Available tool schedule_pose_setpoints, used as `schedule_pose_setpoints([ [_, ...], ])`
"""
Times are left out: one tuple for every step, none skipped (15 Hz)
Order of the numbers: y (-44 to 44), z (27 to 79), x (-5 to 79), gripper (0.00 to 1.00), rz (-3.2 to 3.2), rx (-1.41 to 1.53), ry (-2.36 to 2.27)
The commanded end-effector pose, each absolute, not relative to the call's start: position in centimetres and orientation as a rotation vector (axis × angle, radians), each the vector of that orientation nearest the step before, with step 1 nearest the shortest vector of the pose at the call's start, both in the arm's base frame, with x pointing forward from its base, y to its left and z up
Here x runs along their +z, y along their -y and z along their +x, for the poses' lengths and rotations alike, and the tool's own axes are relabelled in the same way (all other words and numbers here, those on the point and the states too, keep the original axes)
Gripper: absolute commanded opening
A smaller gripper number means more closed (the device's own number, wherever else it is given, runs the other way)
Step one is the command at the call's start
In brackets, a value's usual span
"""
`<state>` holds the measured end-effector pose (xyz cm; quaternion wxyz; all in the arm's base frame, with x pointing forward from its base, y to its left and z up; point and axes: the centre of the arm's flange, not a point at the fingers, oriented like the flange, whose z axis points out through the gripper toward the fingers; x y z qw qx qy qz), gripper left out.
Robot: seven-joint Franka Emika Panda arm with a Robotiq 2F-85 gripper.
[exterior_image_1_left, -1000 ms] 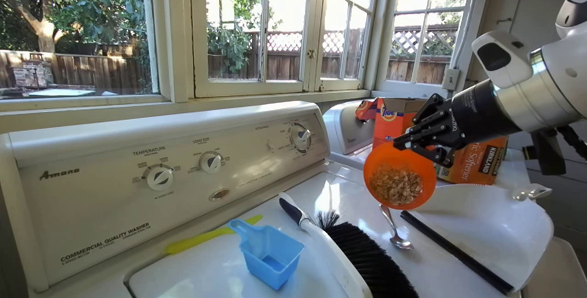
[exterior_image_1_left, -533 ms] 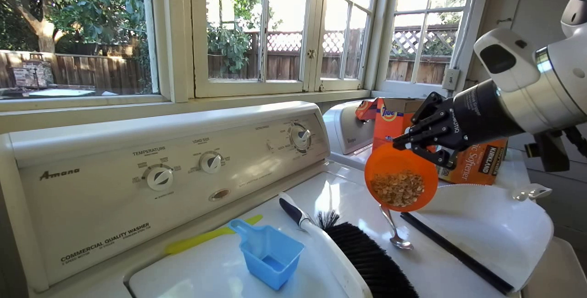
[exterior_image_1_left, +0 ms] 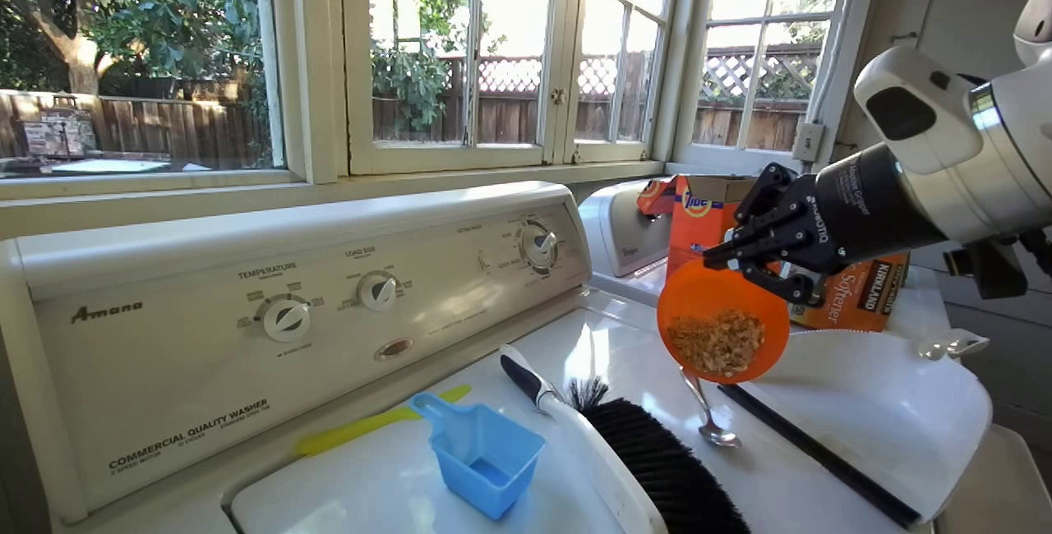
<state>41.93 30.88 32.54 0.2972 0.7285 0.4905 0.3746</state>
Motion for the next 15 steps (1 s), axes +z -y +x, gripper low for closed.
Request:
schedule_pose_setpoints([
  [-30.7, 41.4, 32.2, 0.01, 1.87, 0.971, -1.347],
  [-30.7, 41.3, 32.1, 0.01, 1.861, 0.967, -1.356],
  [-30.7, 41.3, 32.1, 0.01, 1.853, 0.962, -1.367],
  [-30.7, 41.2, 32.1, 0.01, 1.845, 0.957, -1.375],
  [-30.7, 41.1, 32.1, 0.01, 1.835, 0.949, -1.385],
  [-30.7, 41.0, 32.1, 0.01, 1.826, 0.944, -1.395],
  [-30.7, 40.9, 32.0, 0.01, 1.814, 0.935, -1.409],
  [-30.7, 40.8, 32.0, 0.01, 1.805, 0.927, -1.421],
  [-30.8, 40.7, 31.9, 0.01, 1.792, 0.918, -1.436],
  [-30.8, 40.6, 31.8, 0.01, 1.781, 0.91, -1.449],
  [-30.8, 40.4, 31.7, 0.01, 1.768, 0.9, -1.464],
  [-30.9, 40.3, 31.7, 0.01, 1.757, 0.894, -1.475],
  [-30.9, 40.3, 31.7, 0.01, 1.747, 0.888, -1.483],
  [-31.0, 40.2, 31.6, 0.01, 1.738, 0.883, -1.492],
  [-31.0, 40.2, 31.6, 0.01, 1.728, 0.876, -1.498],
])
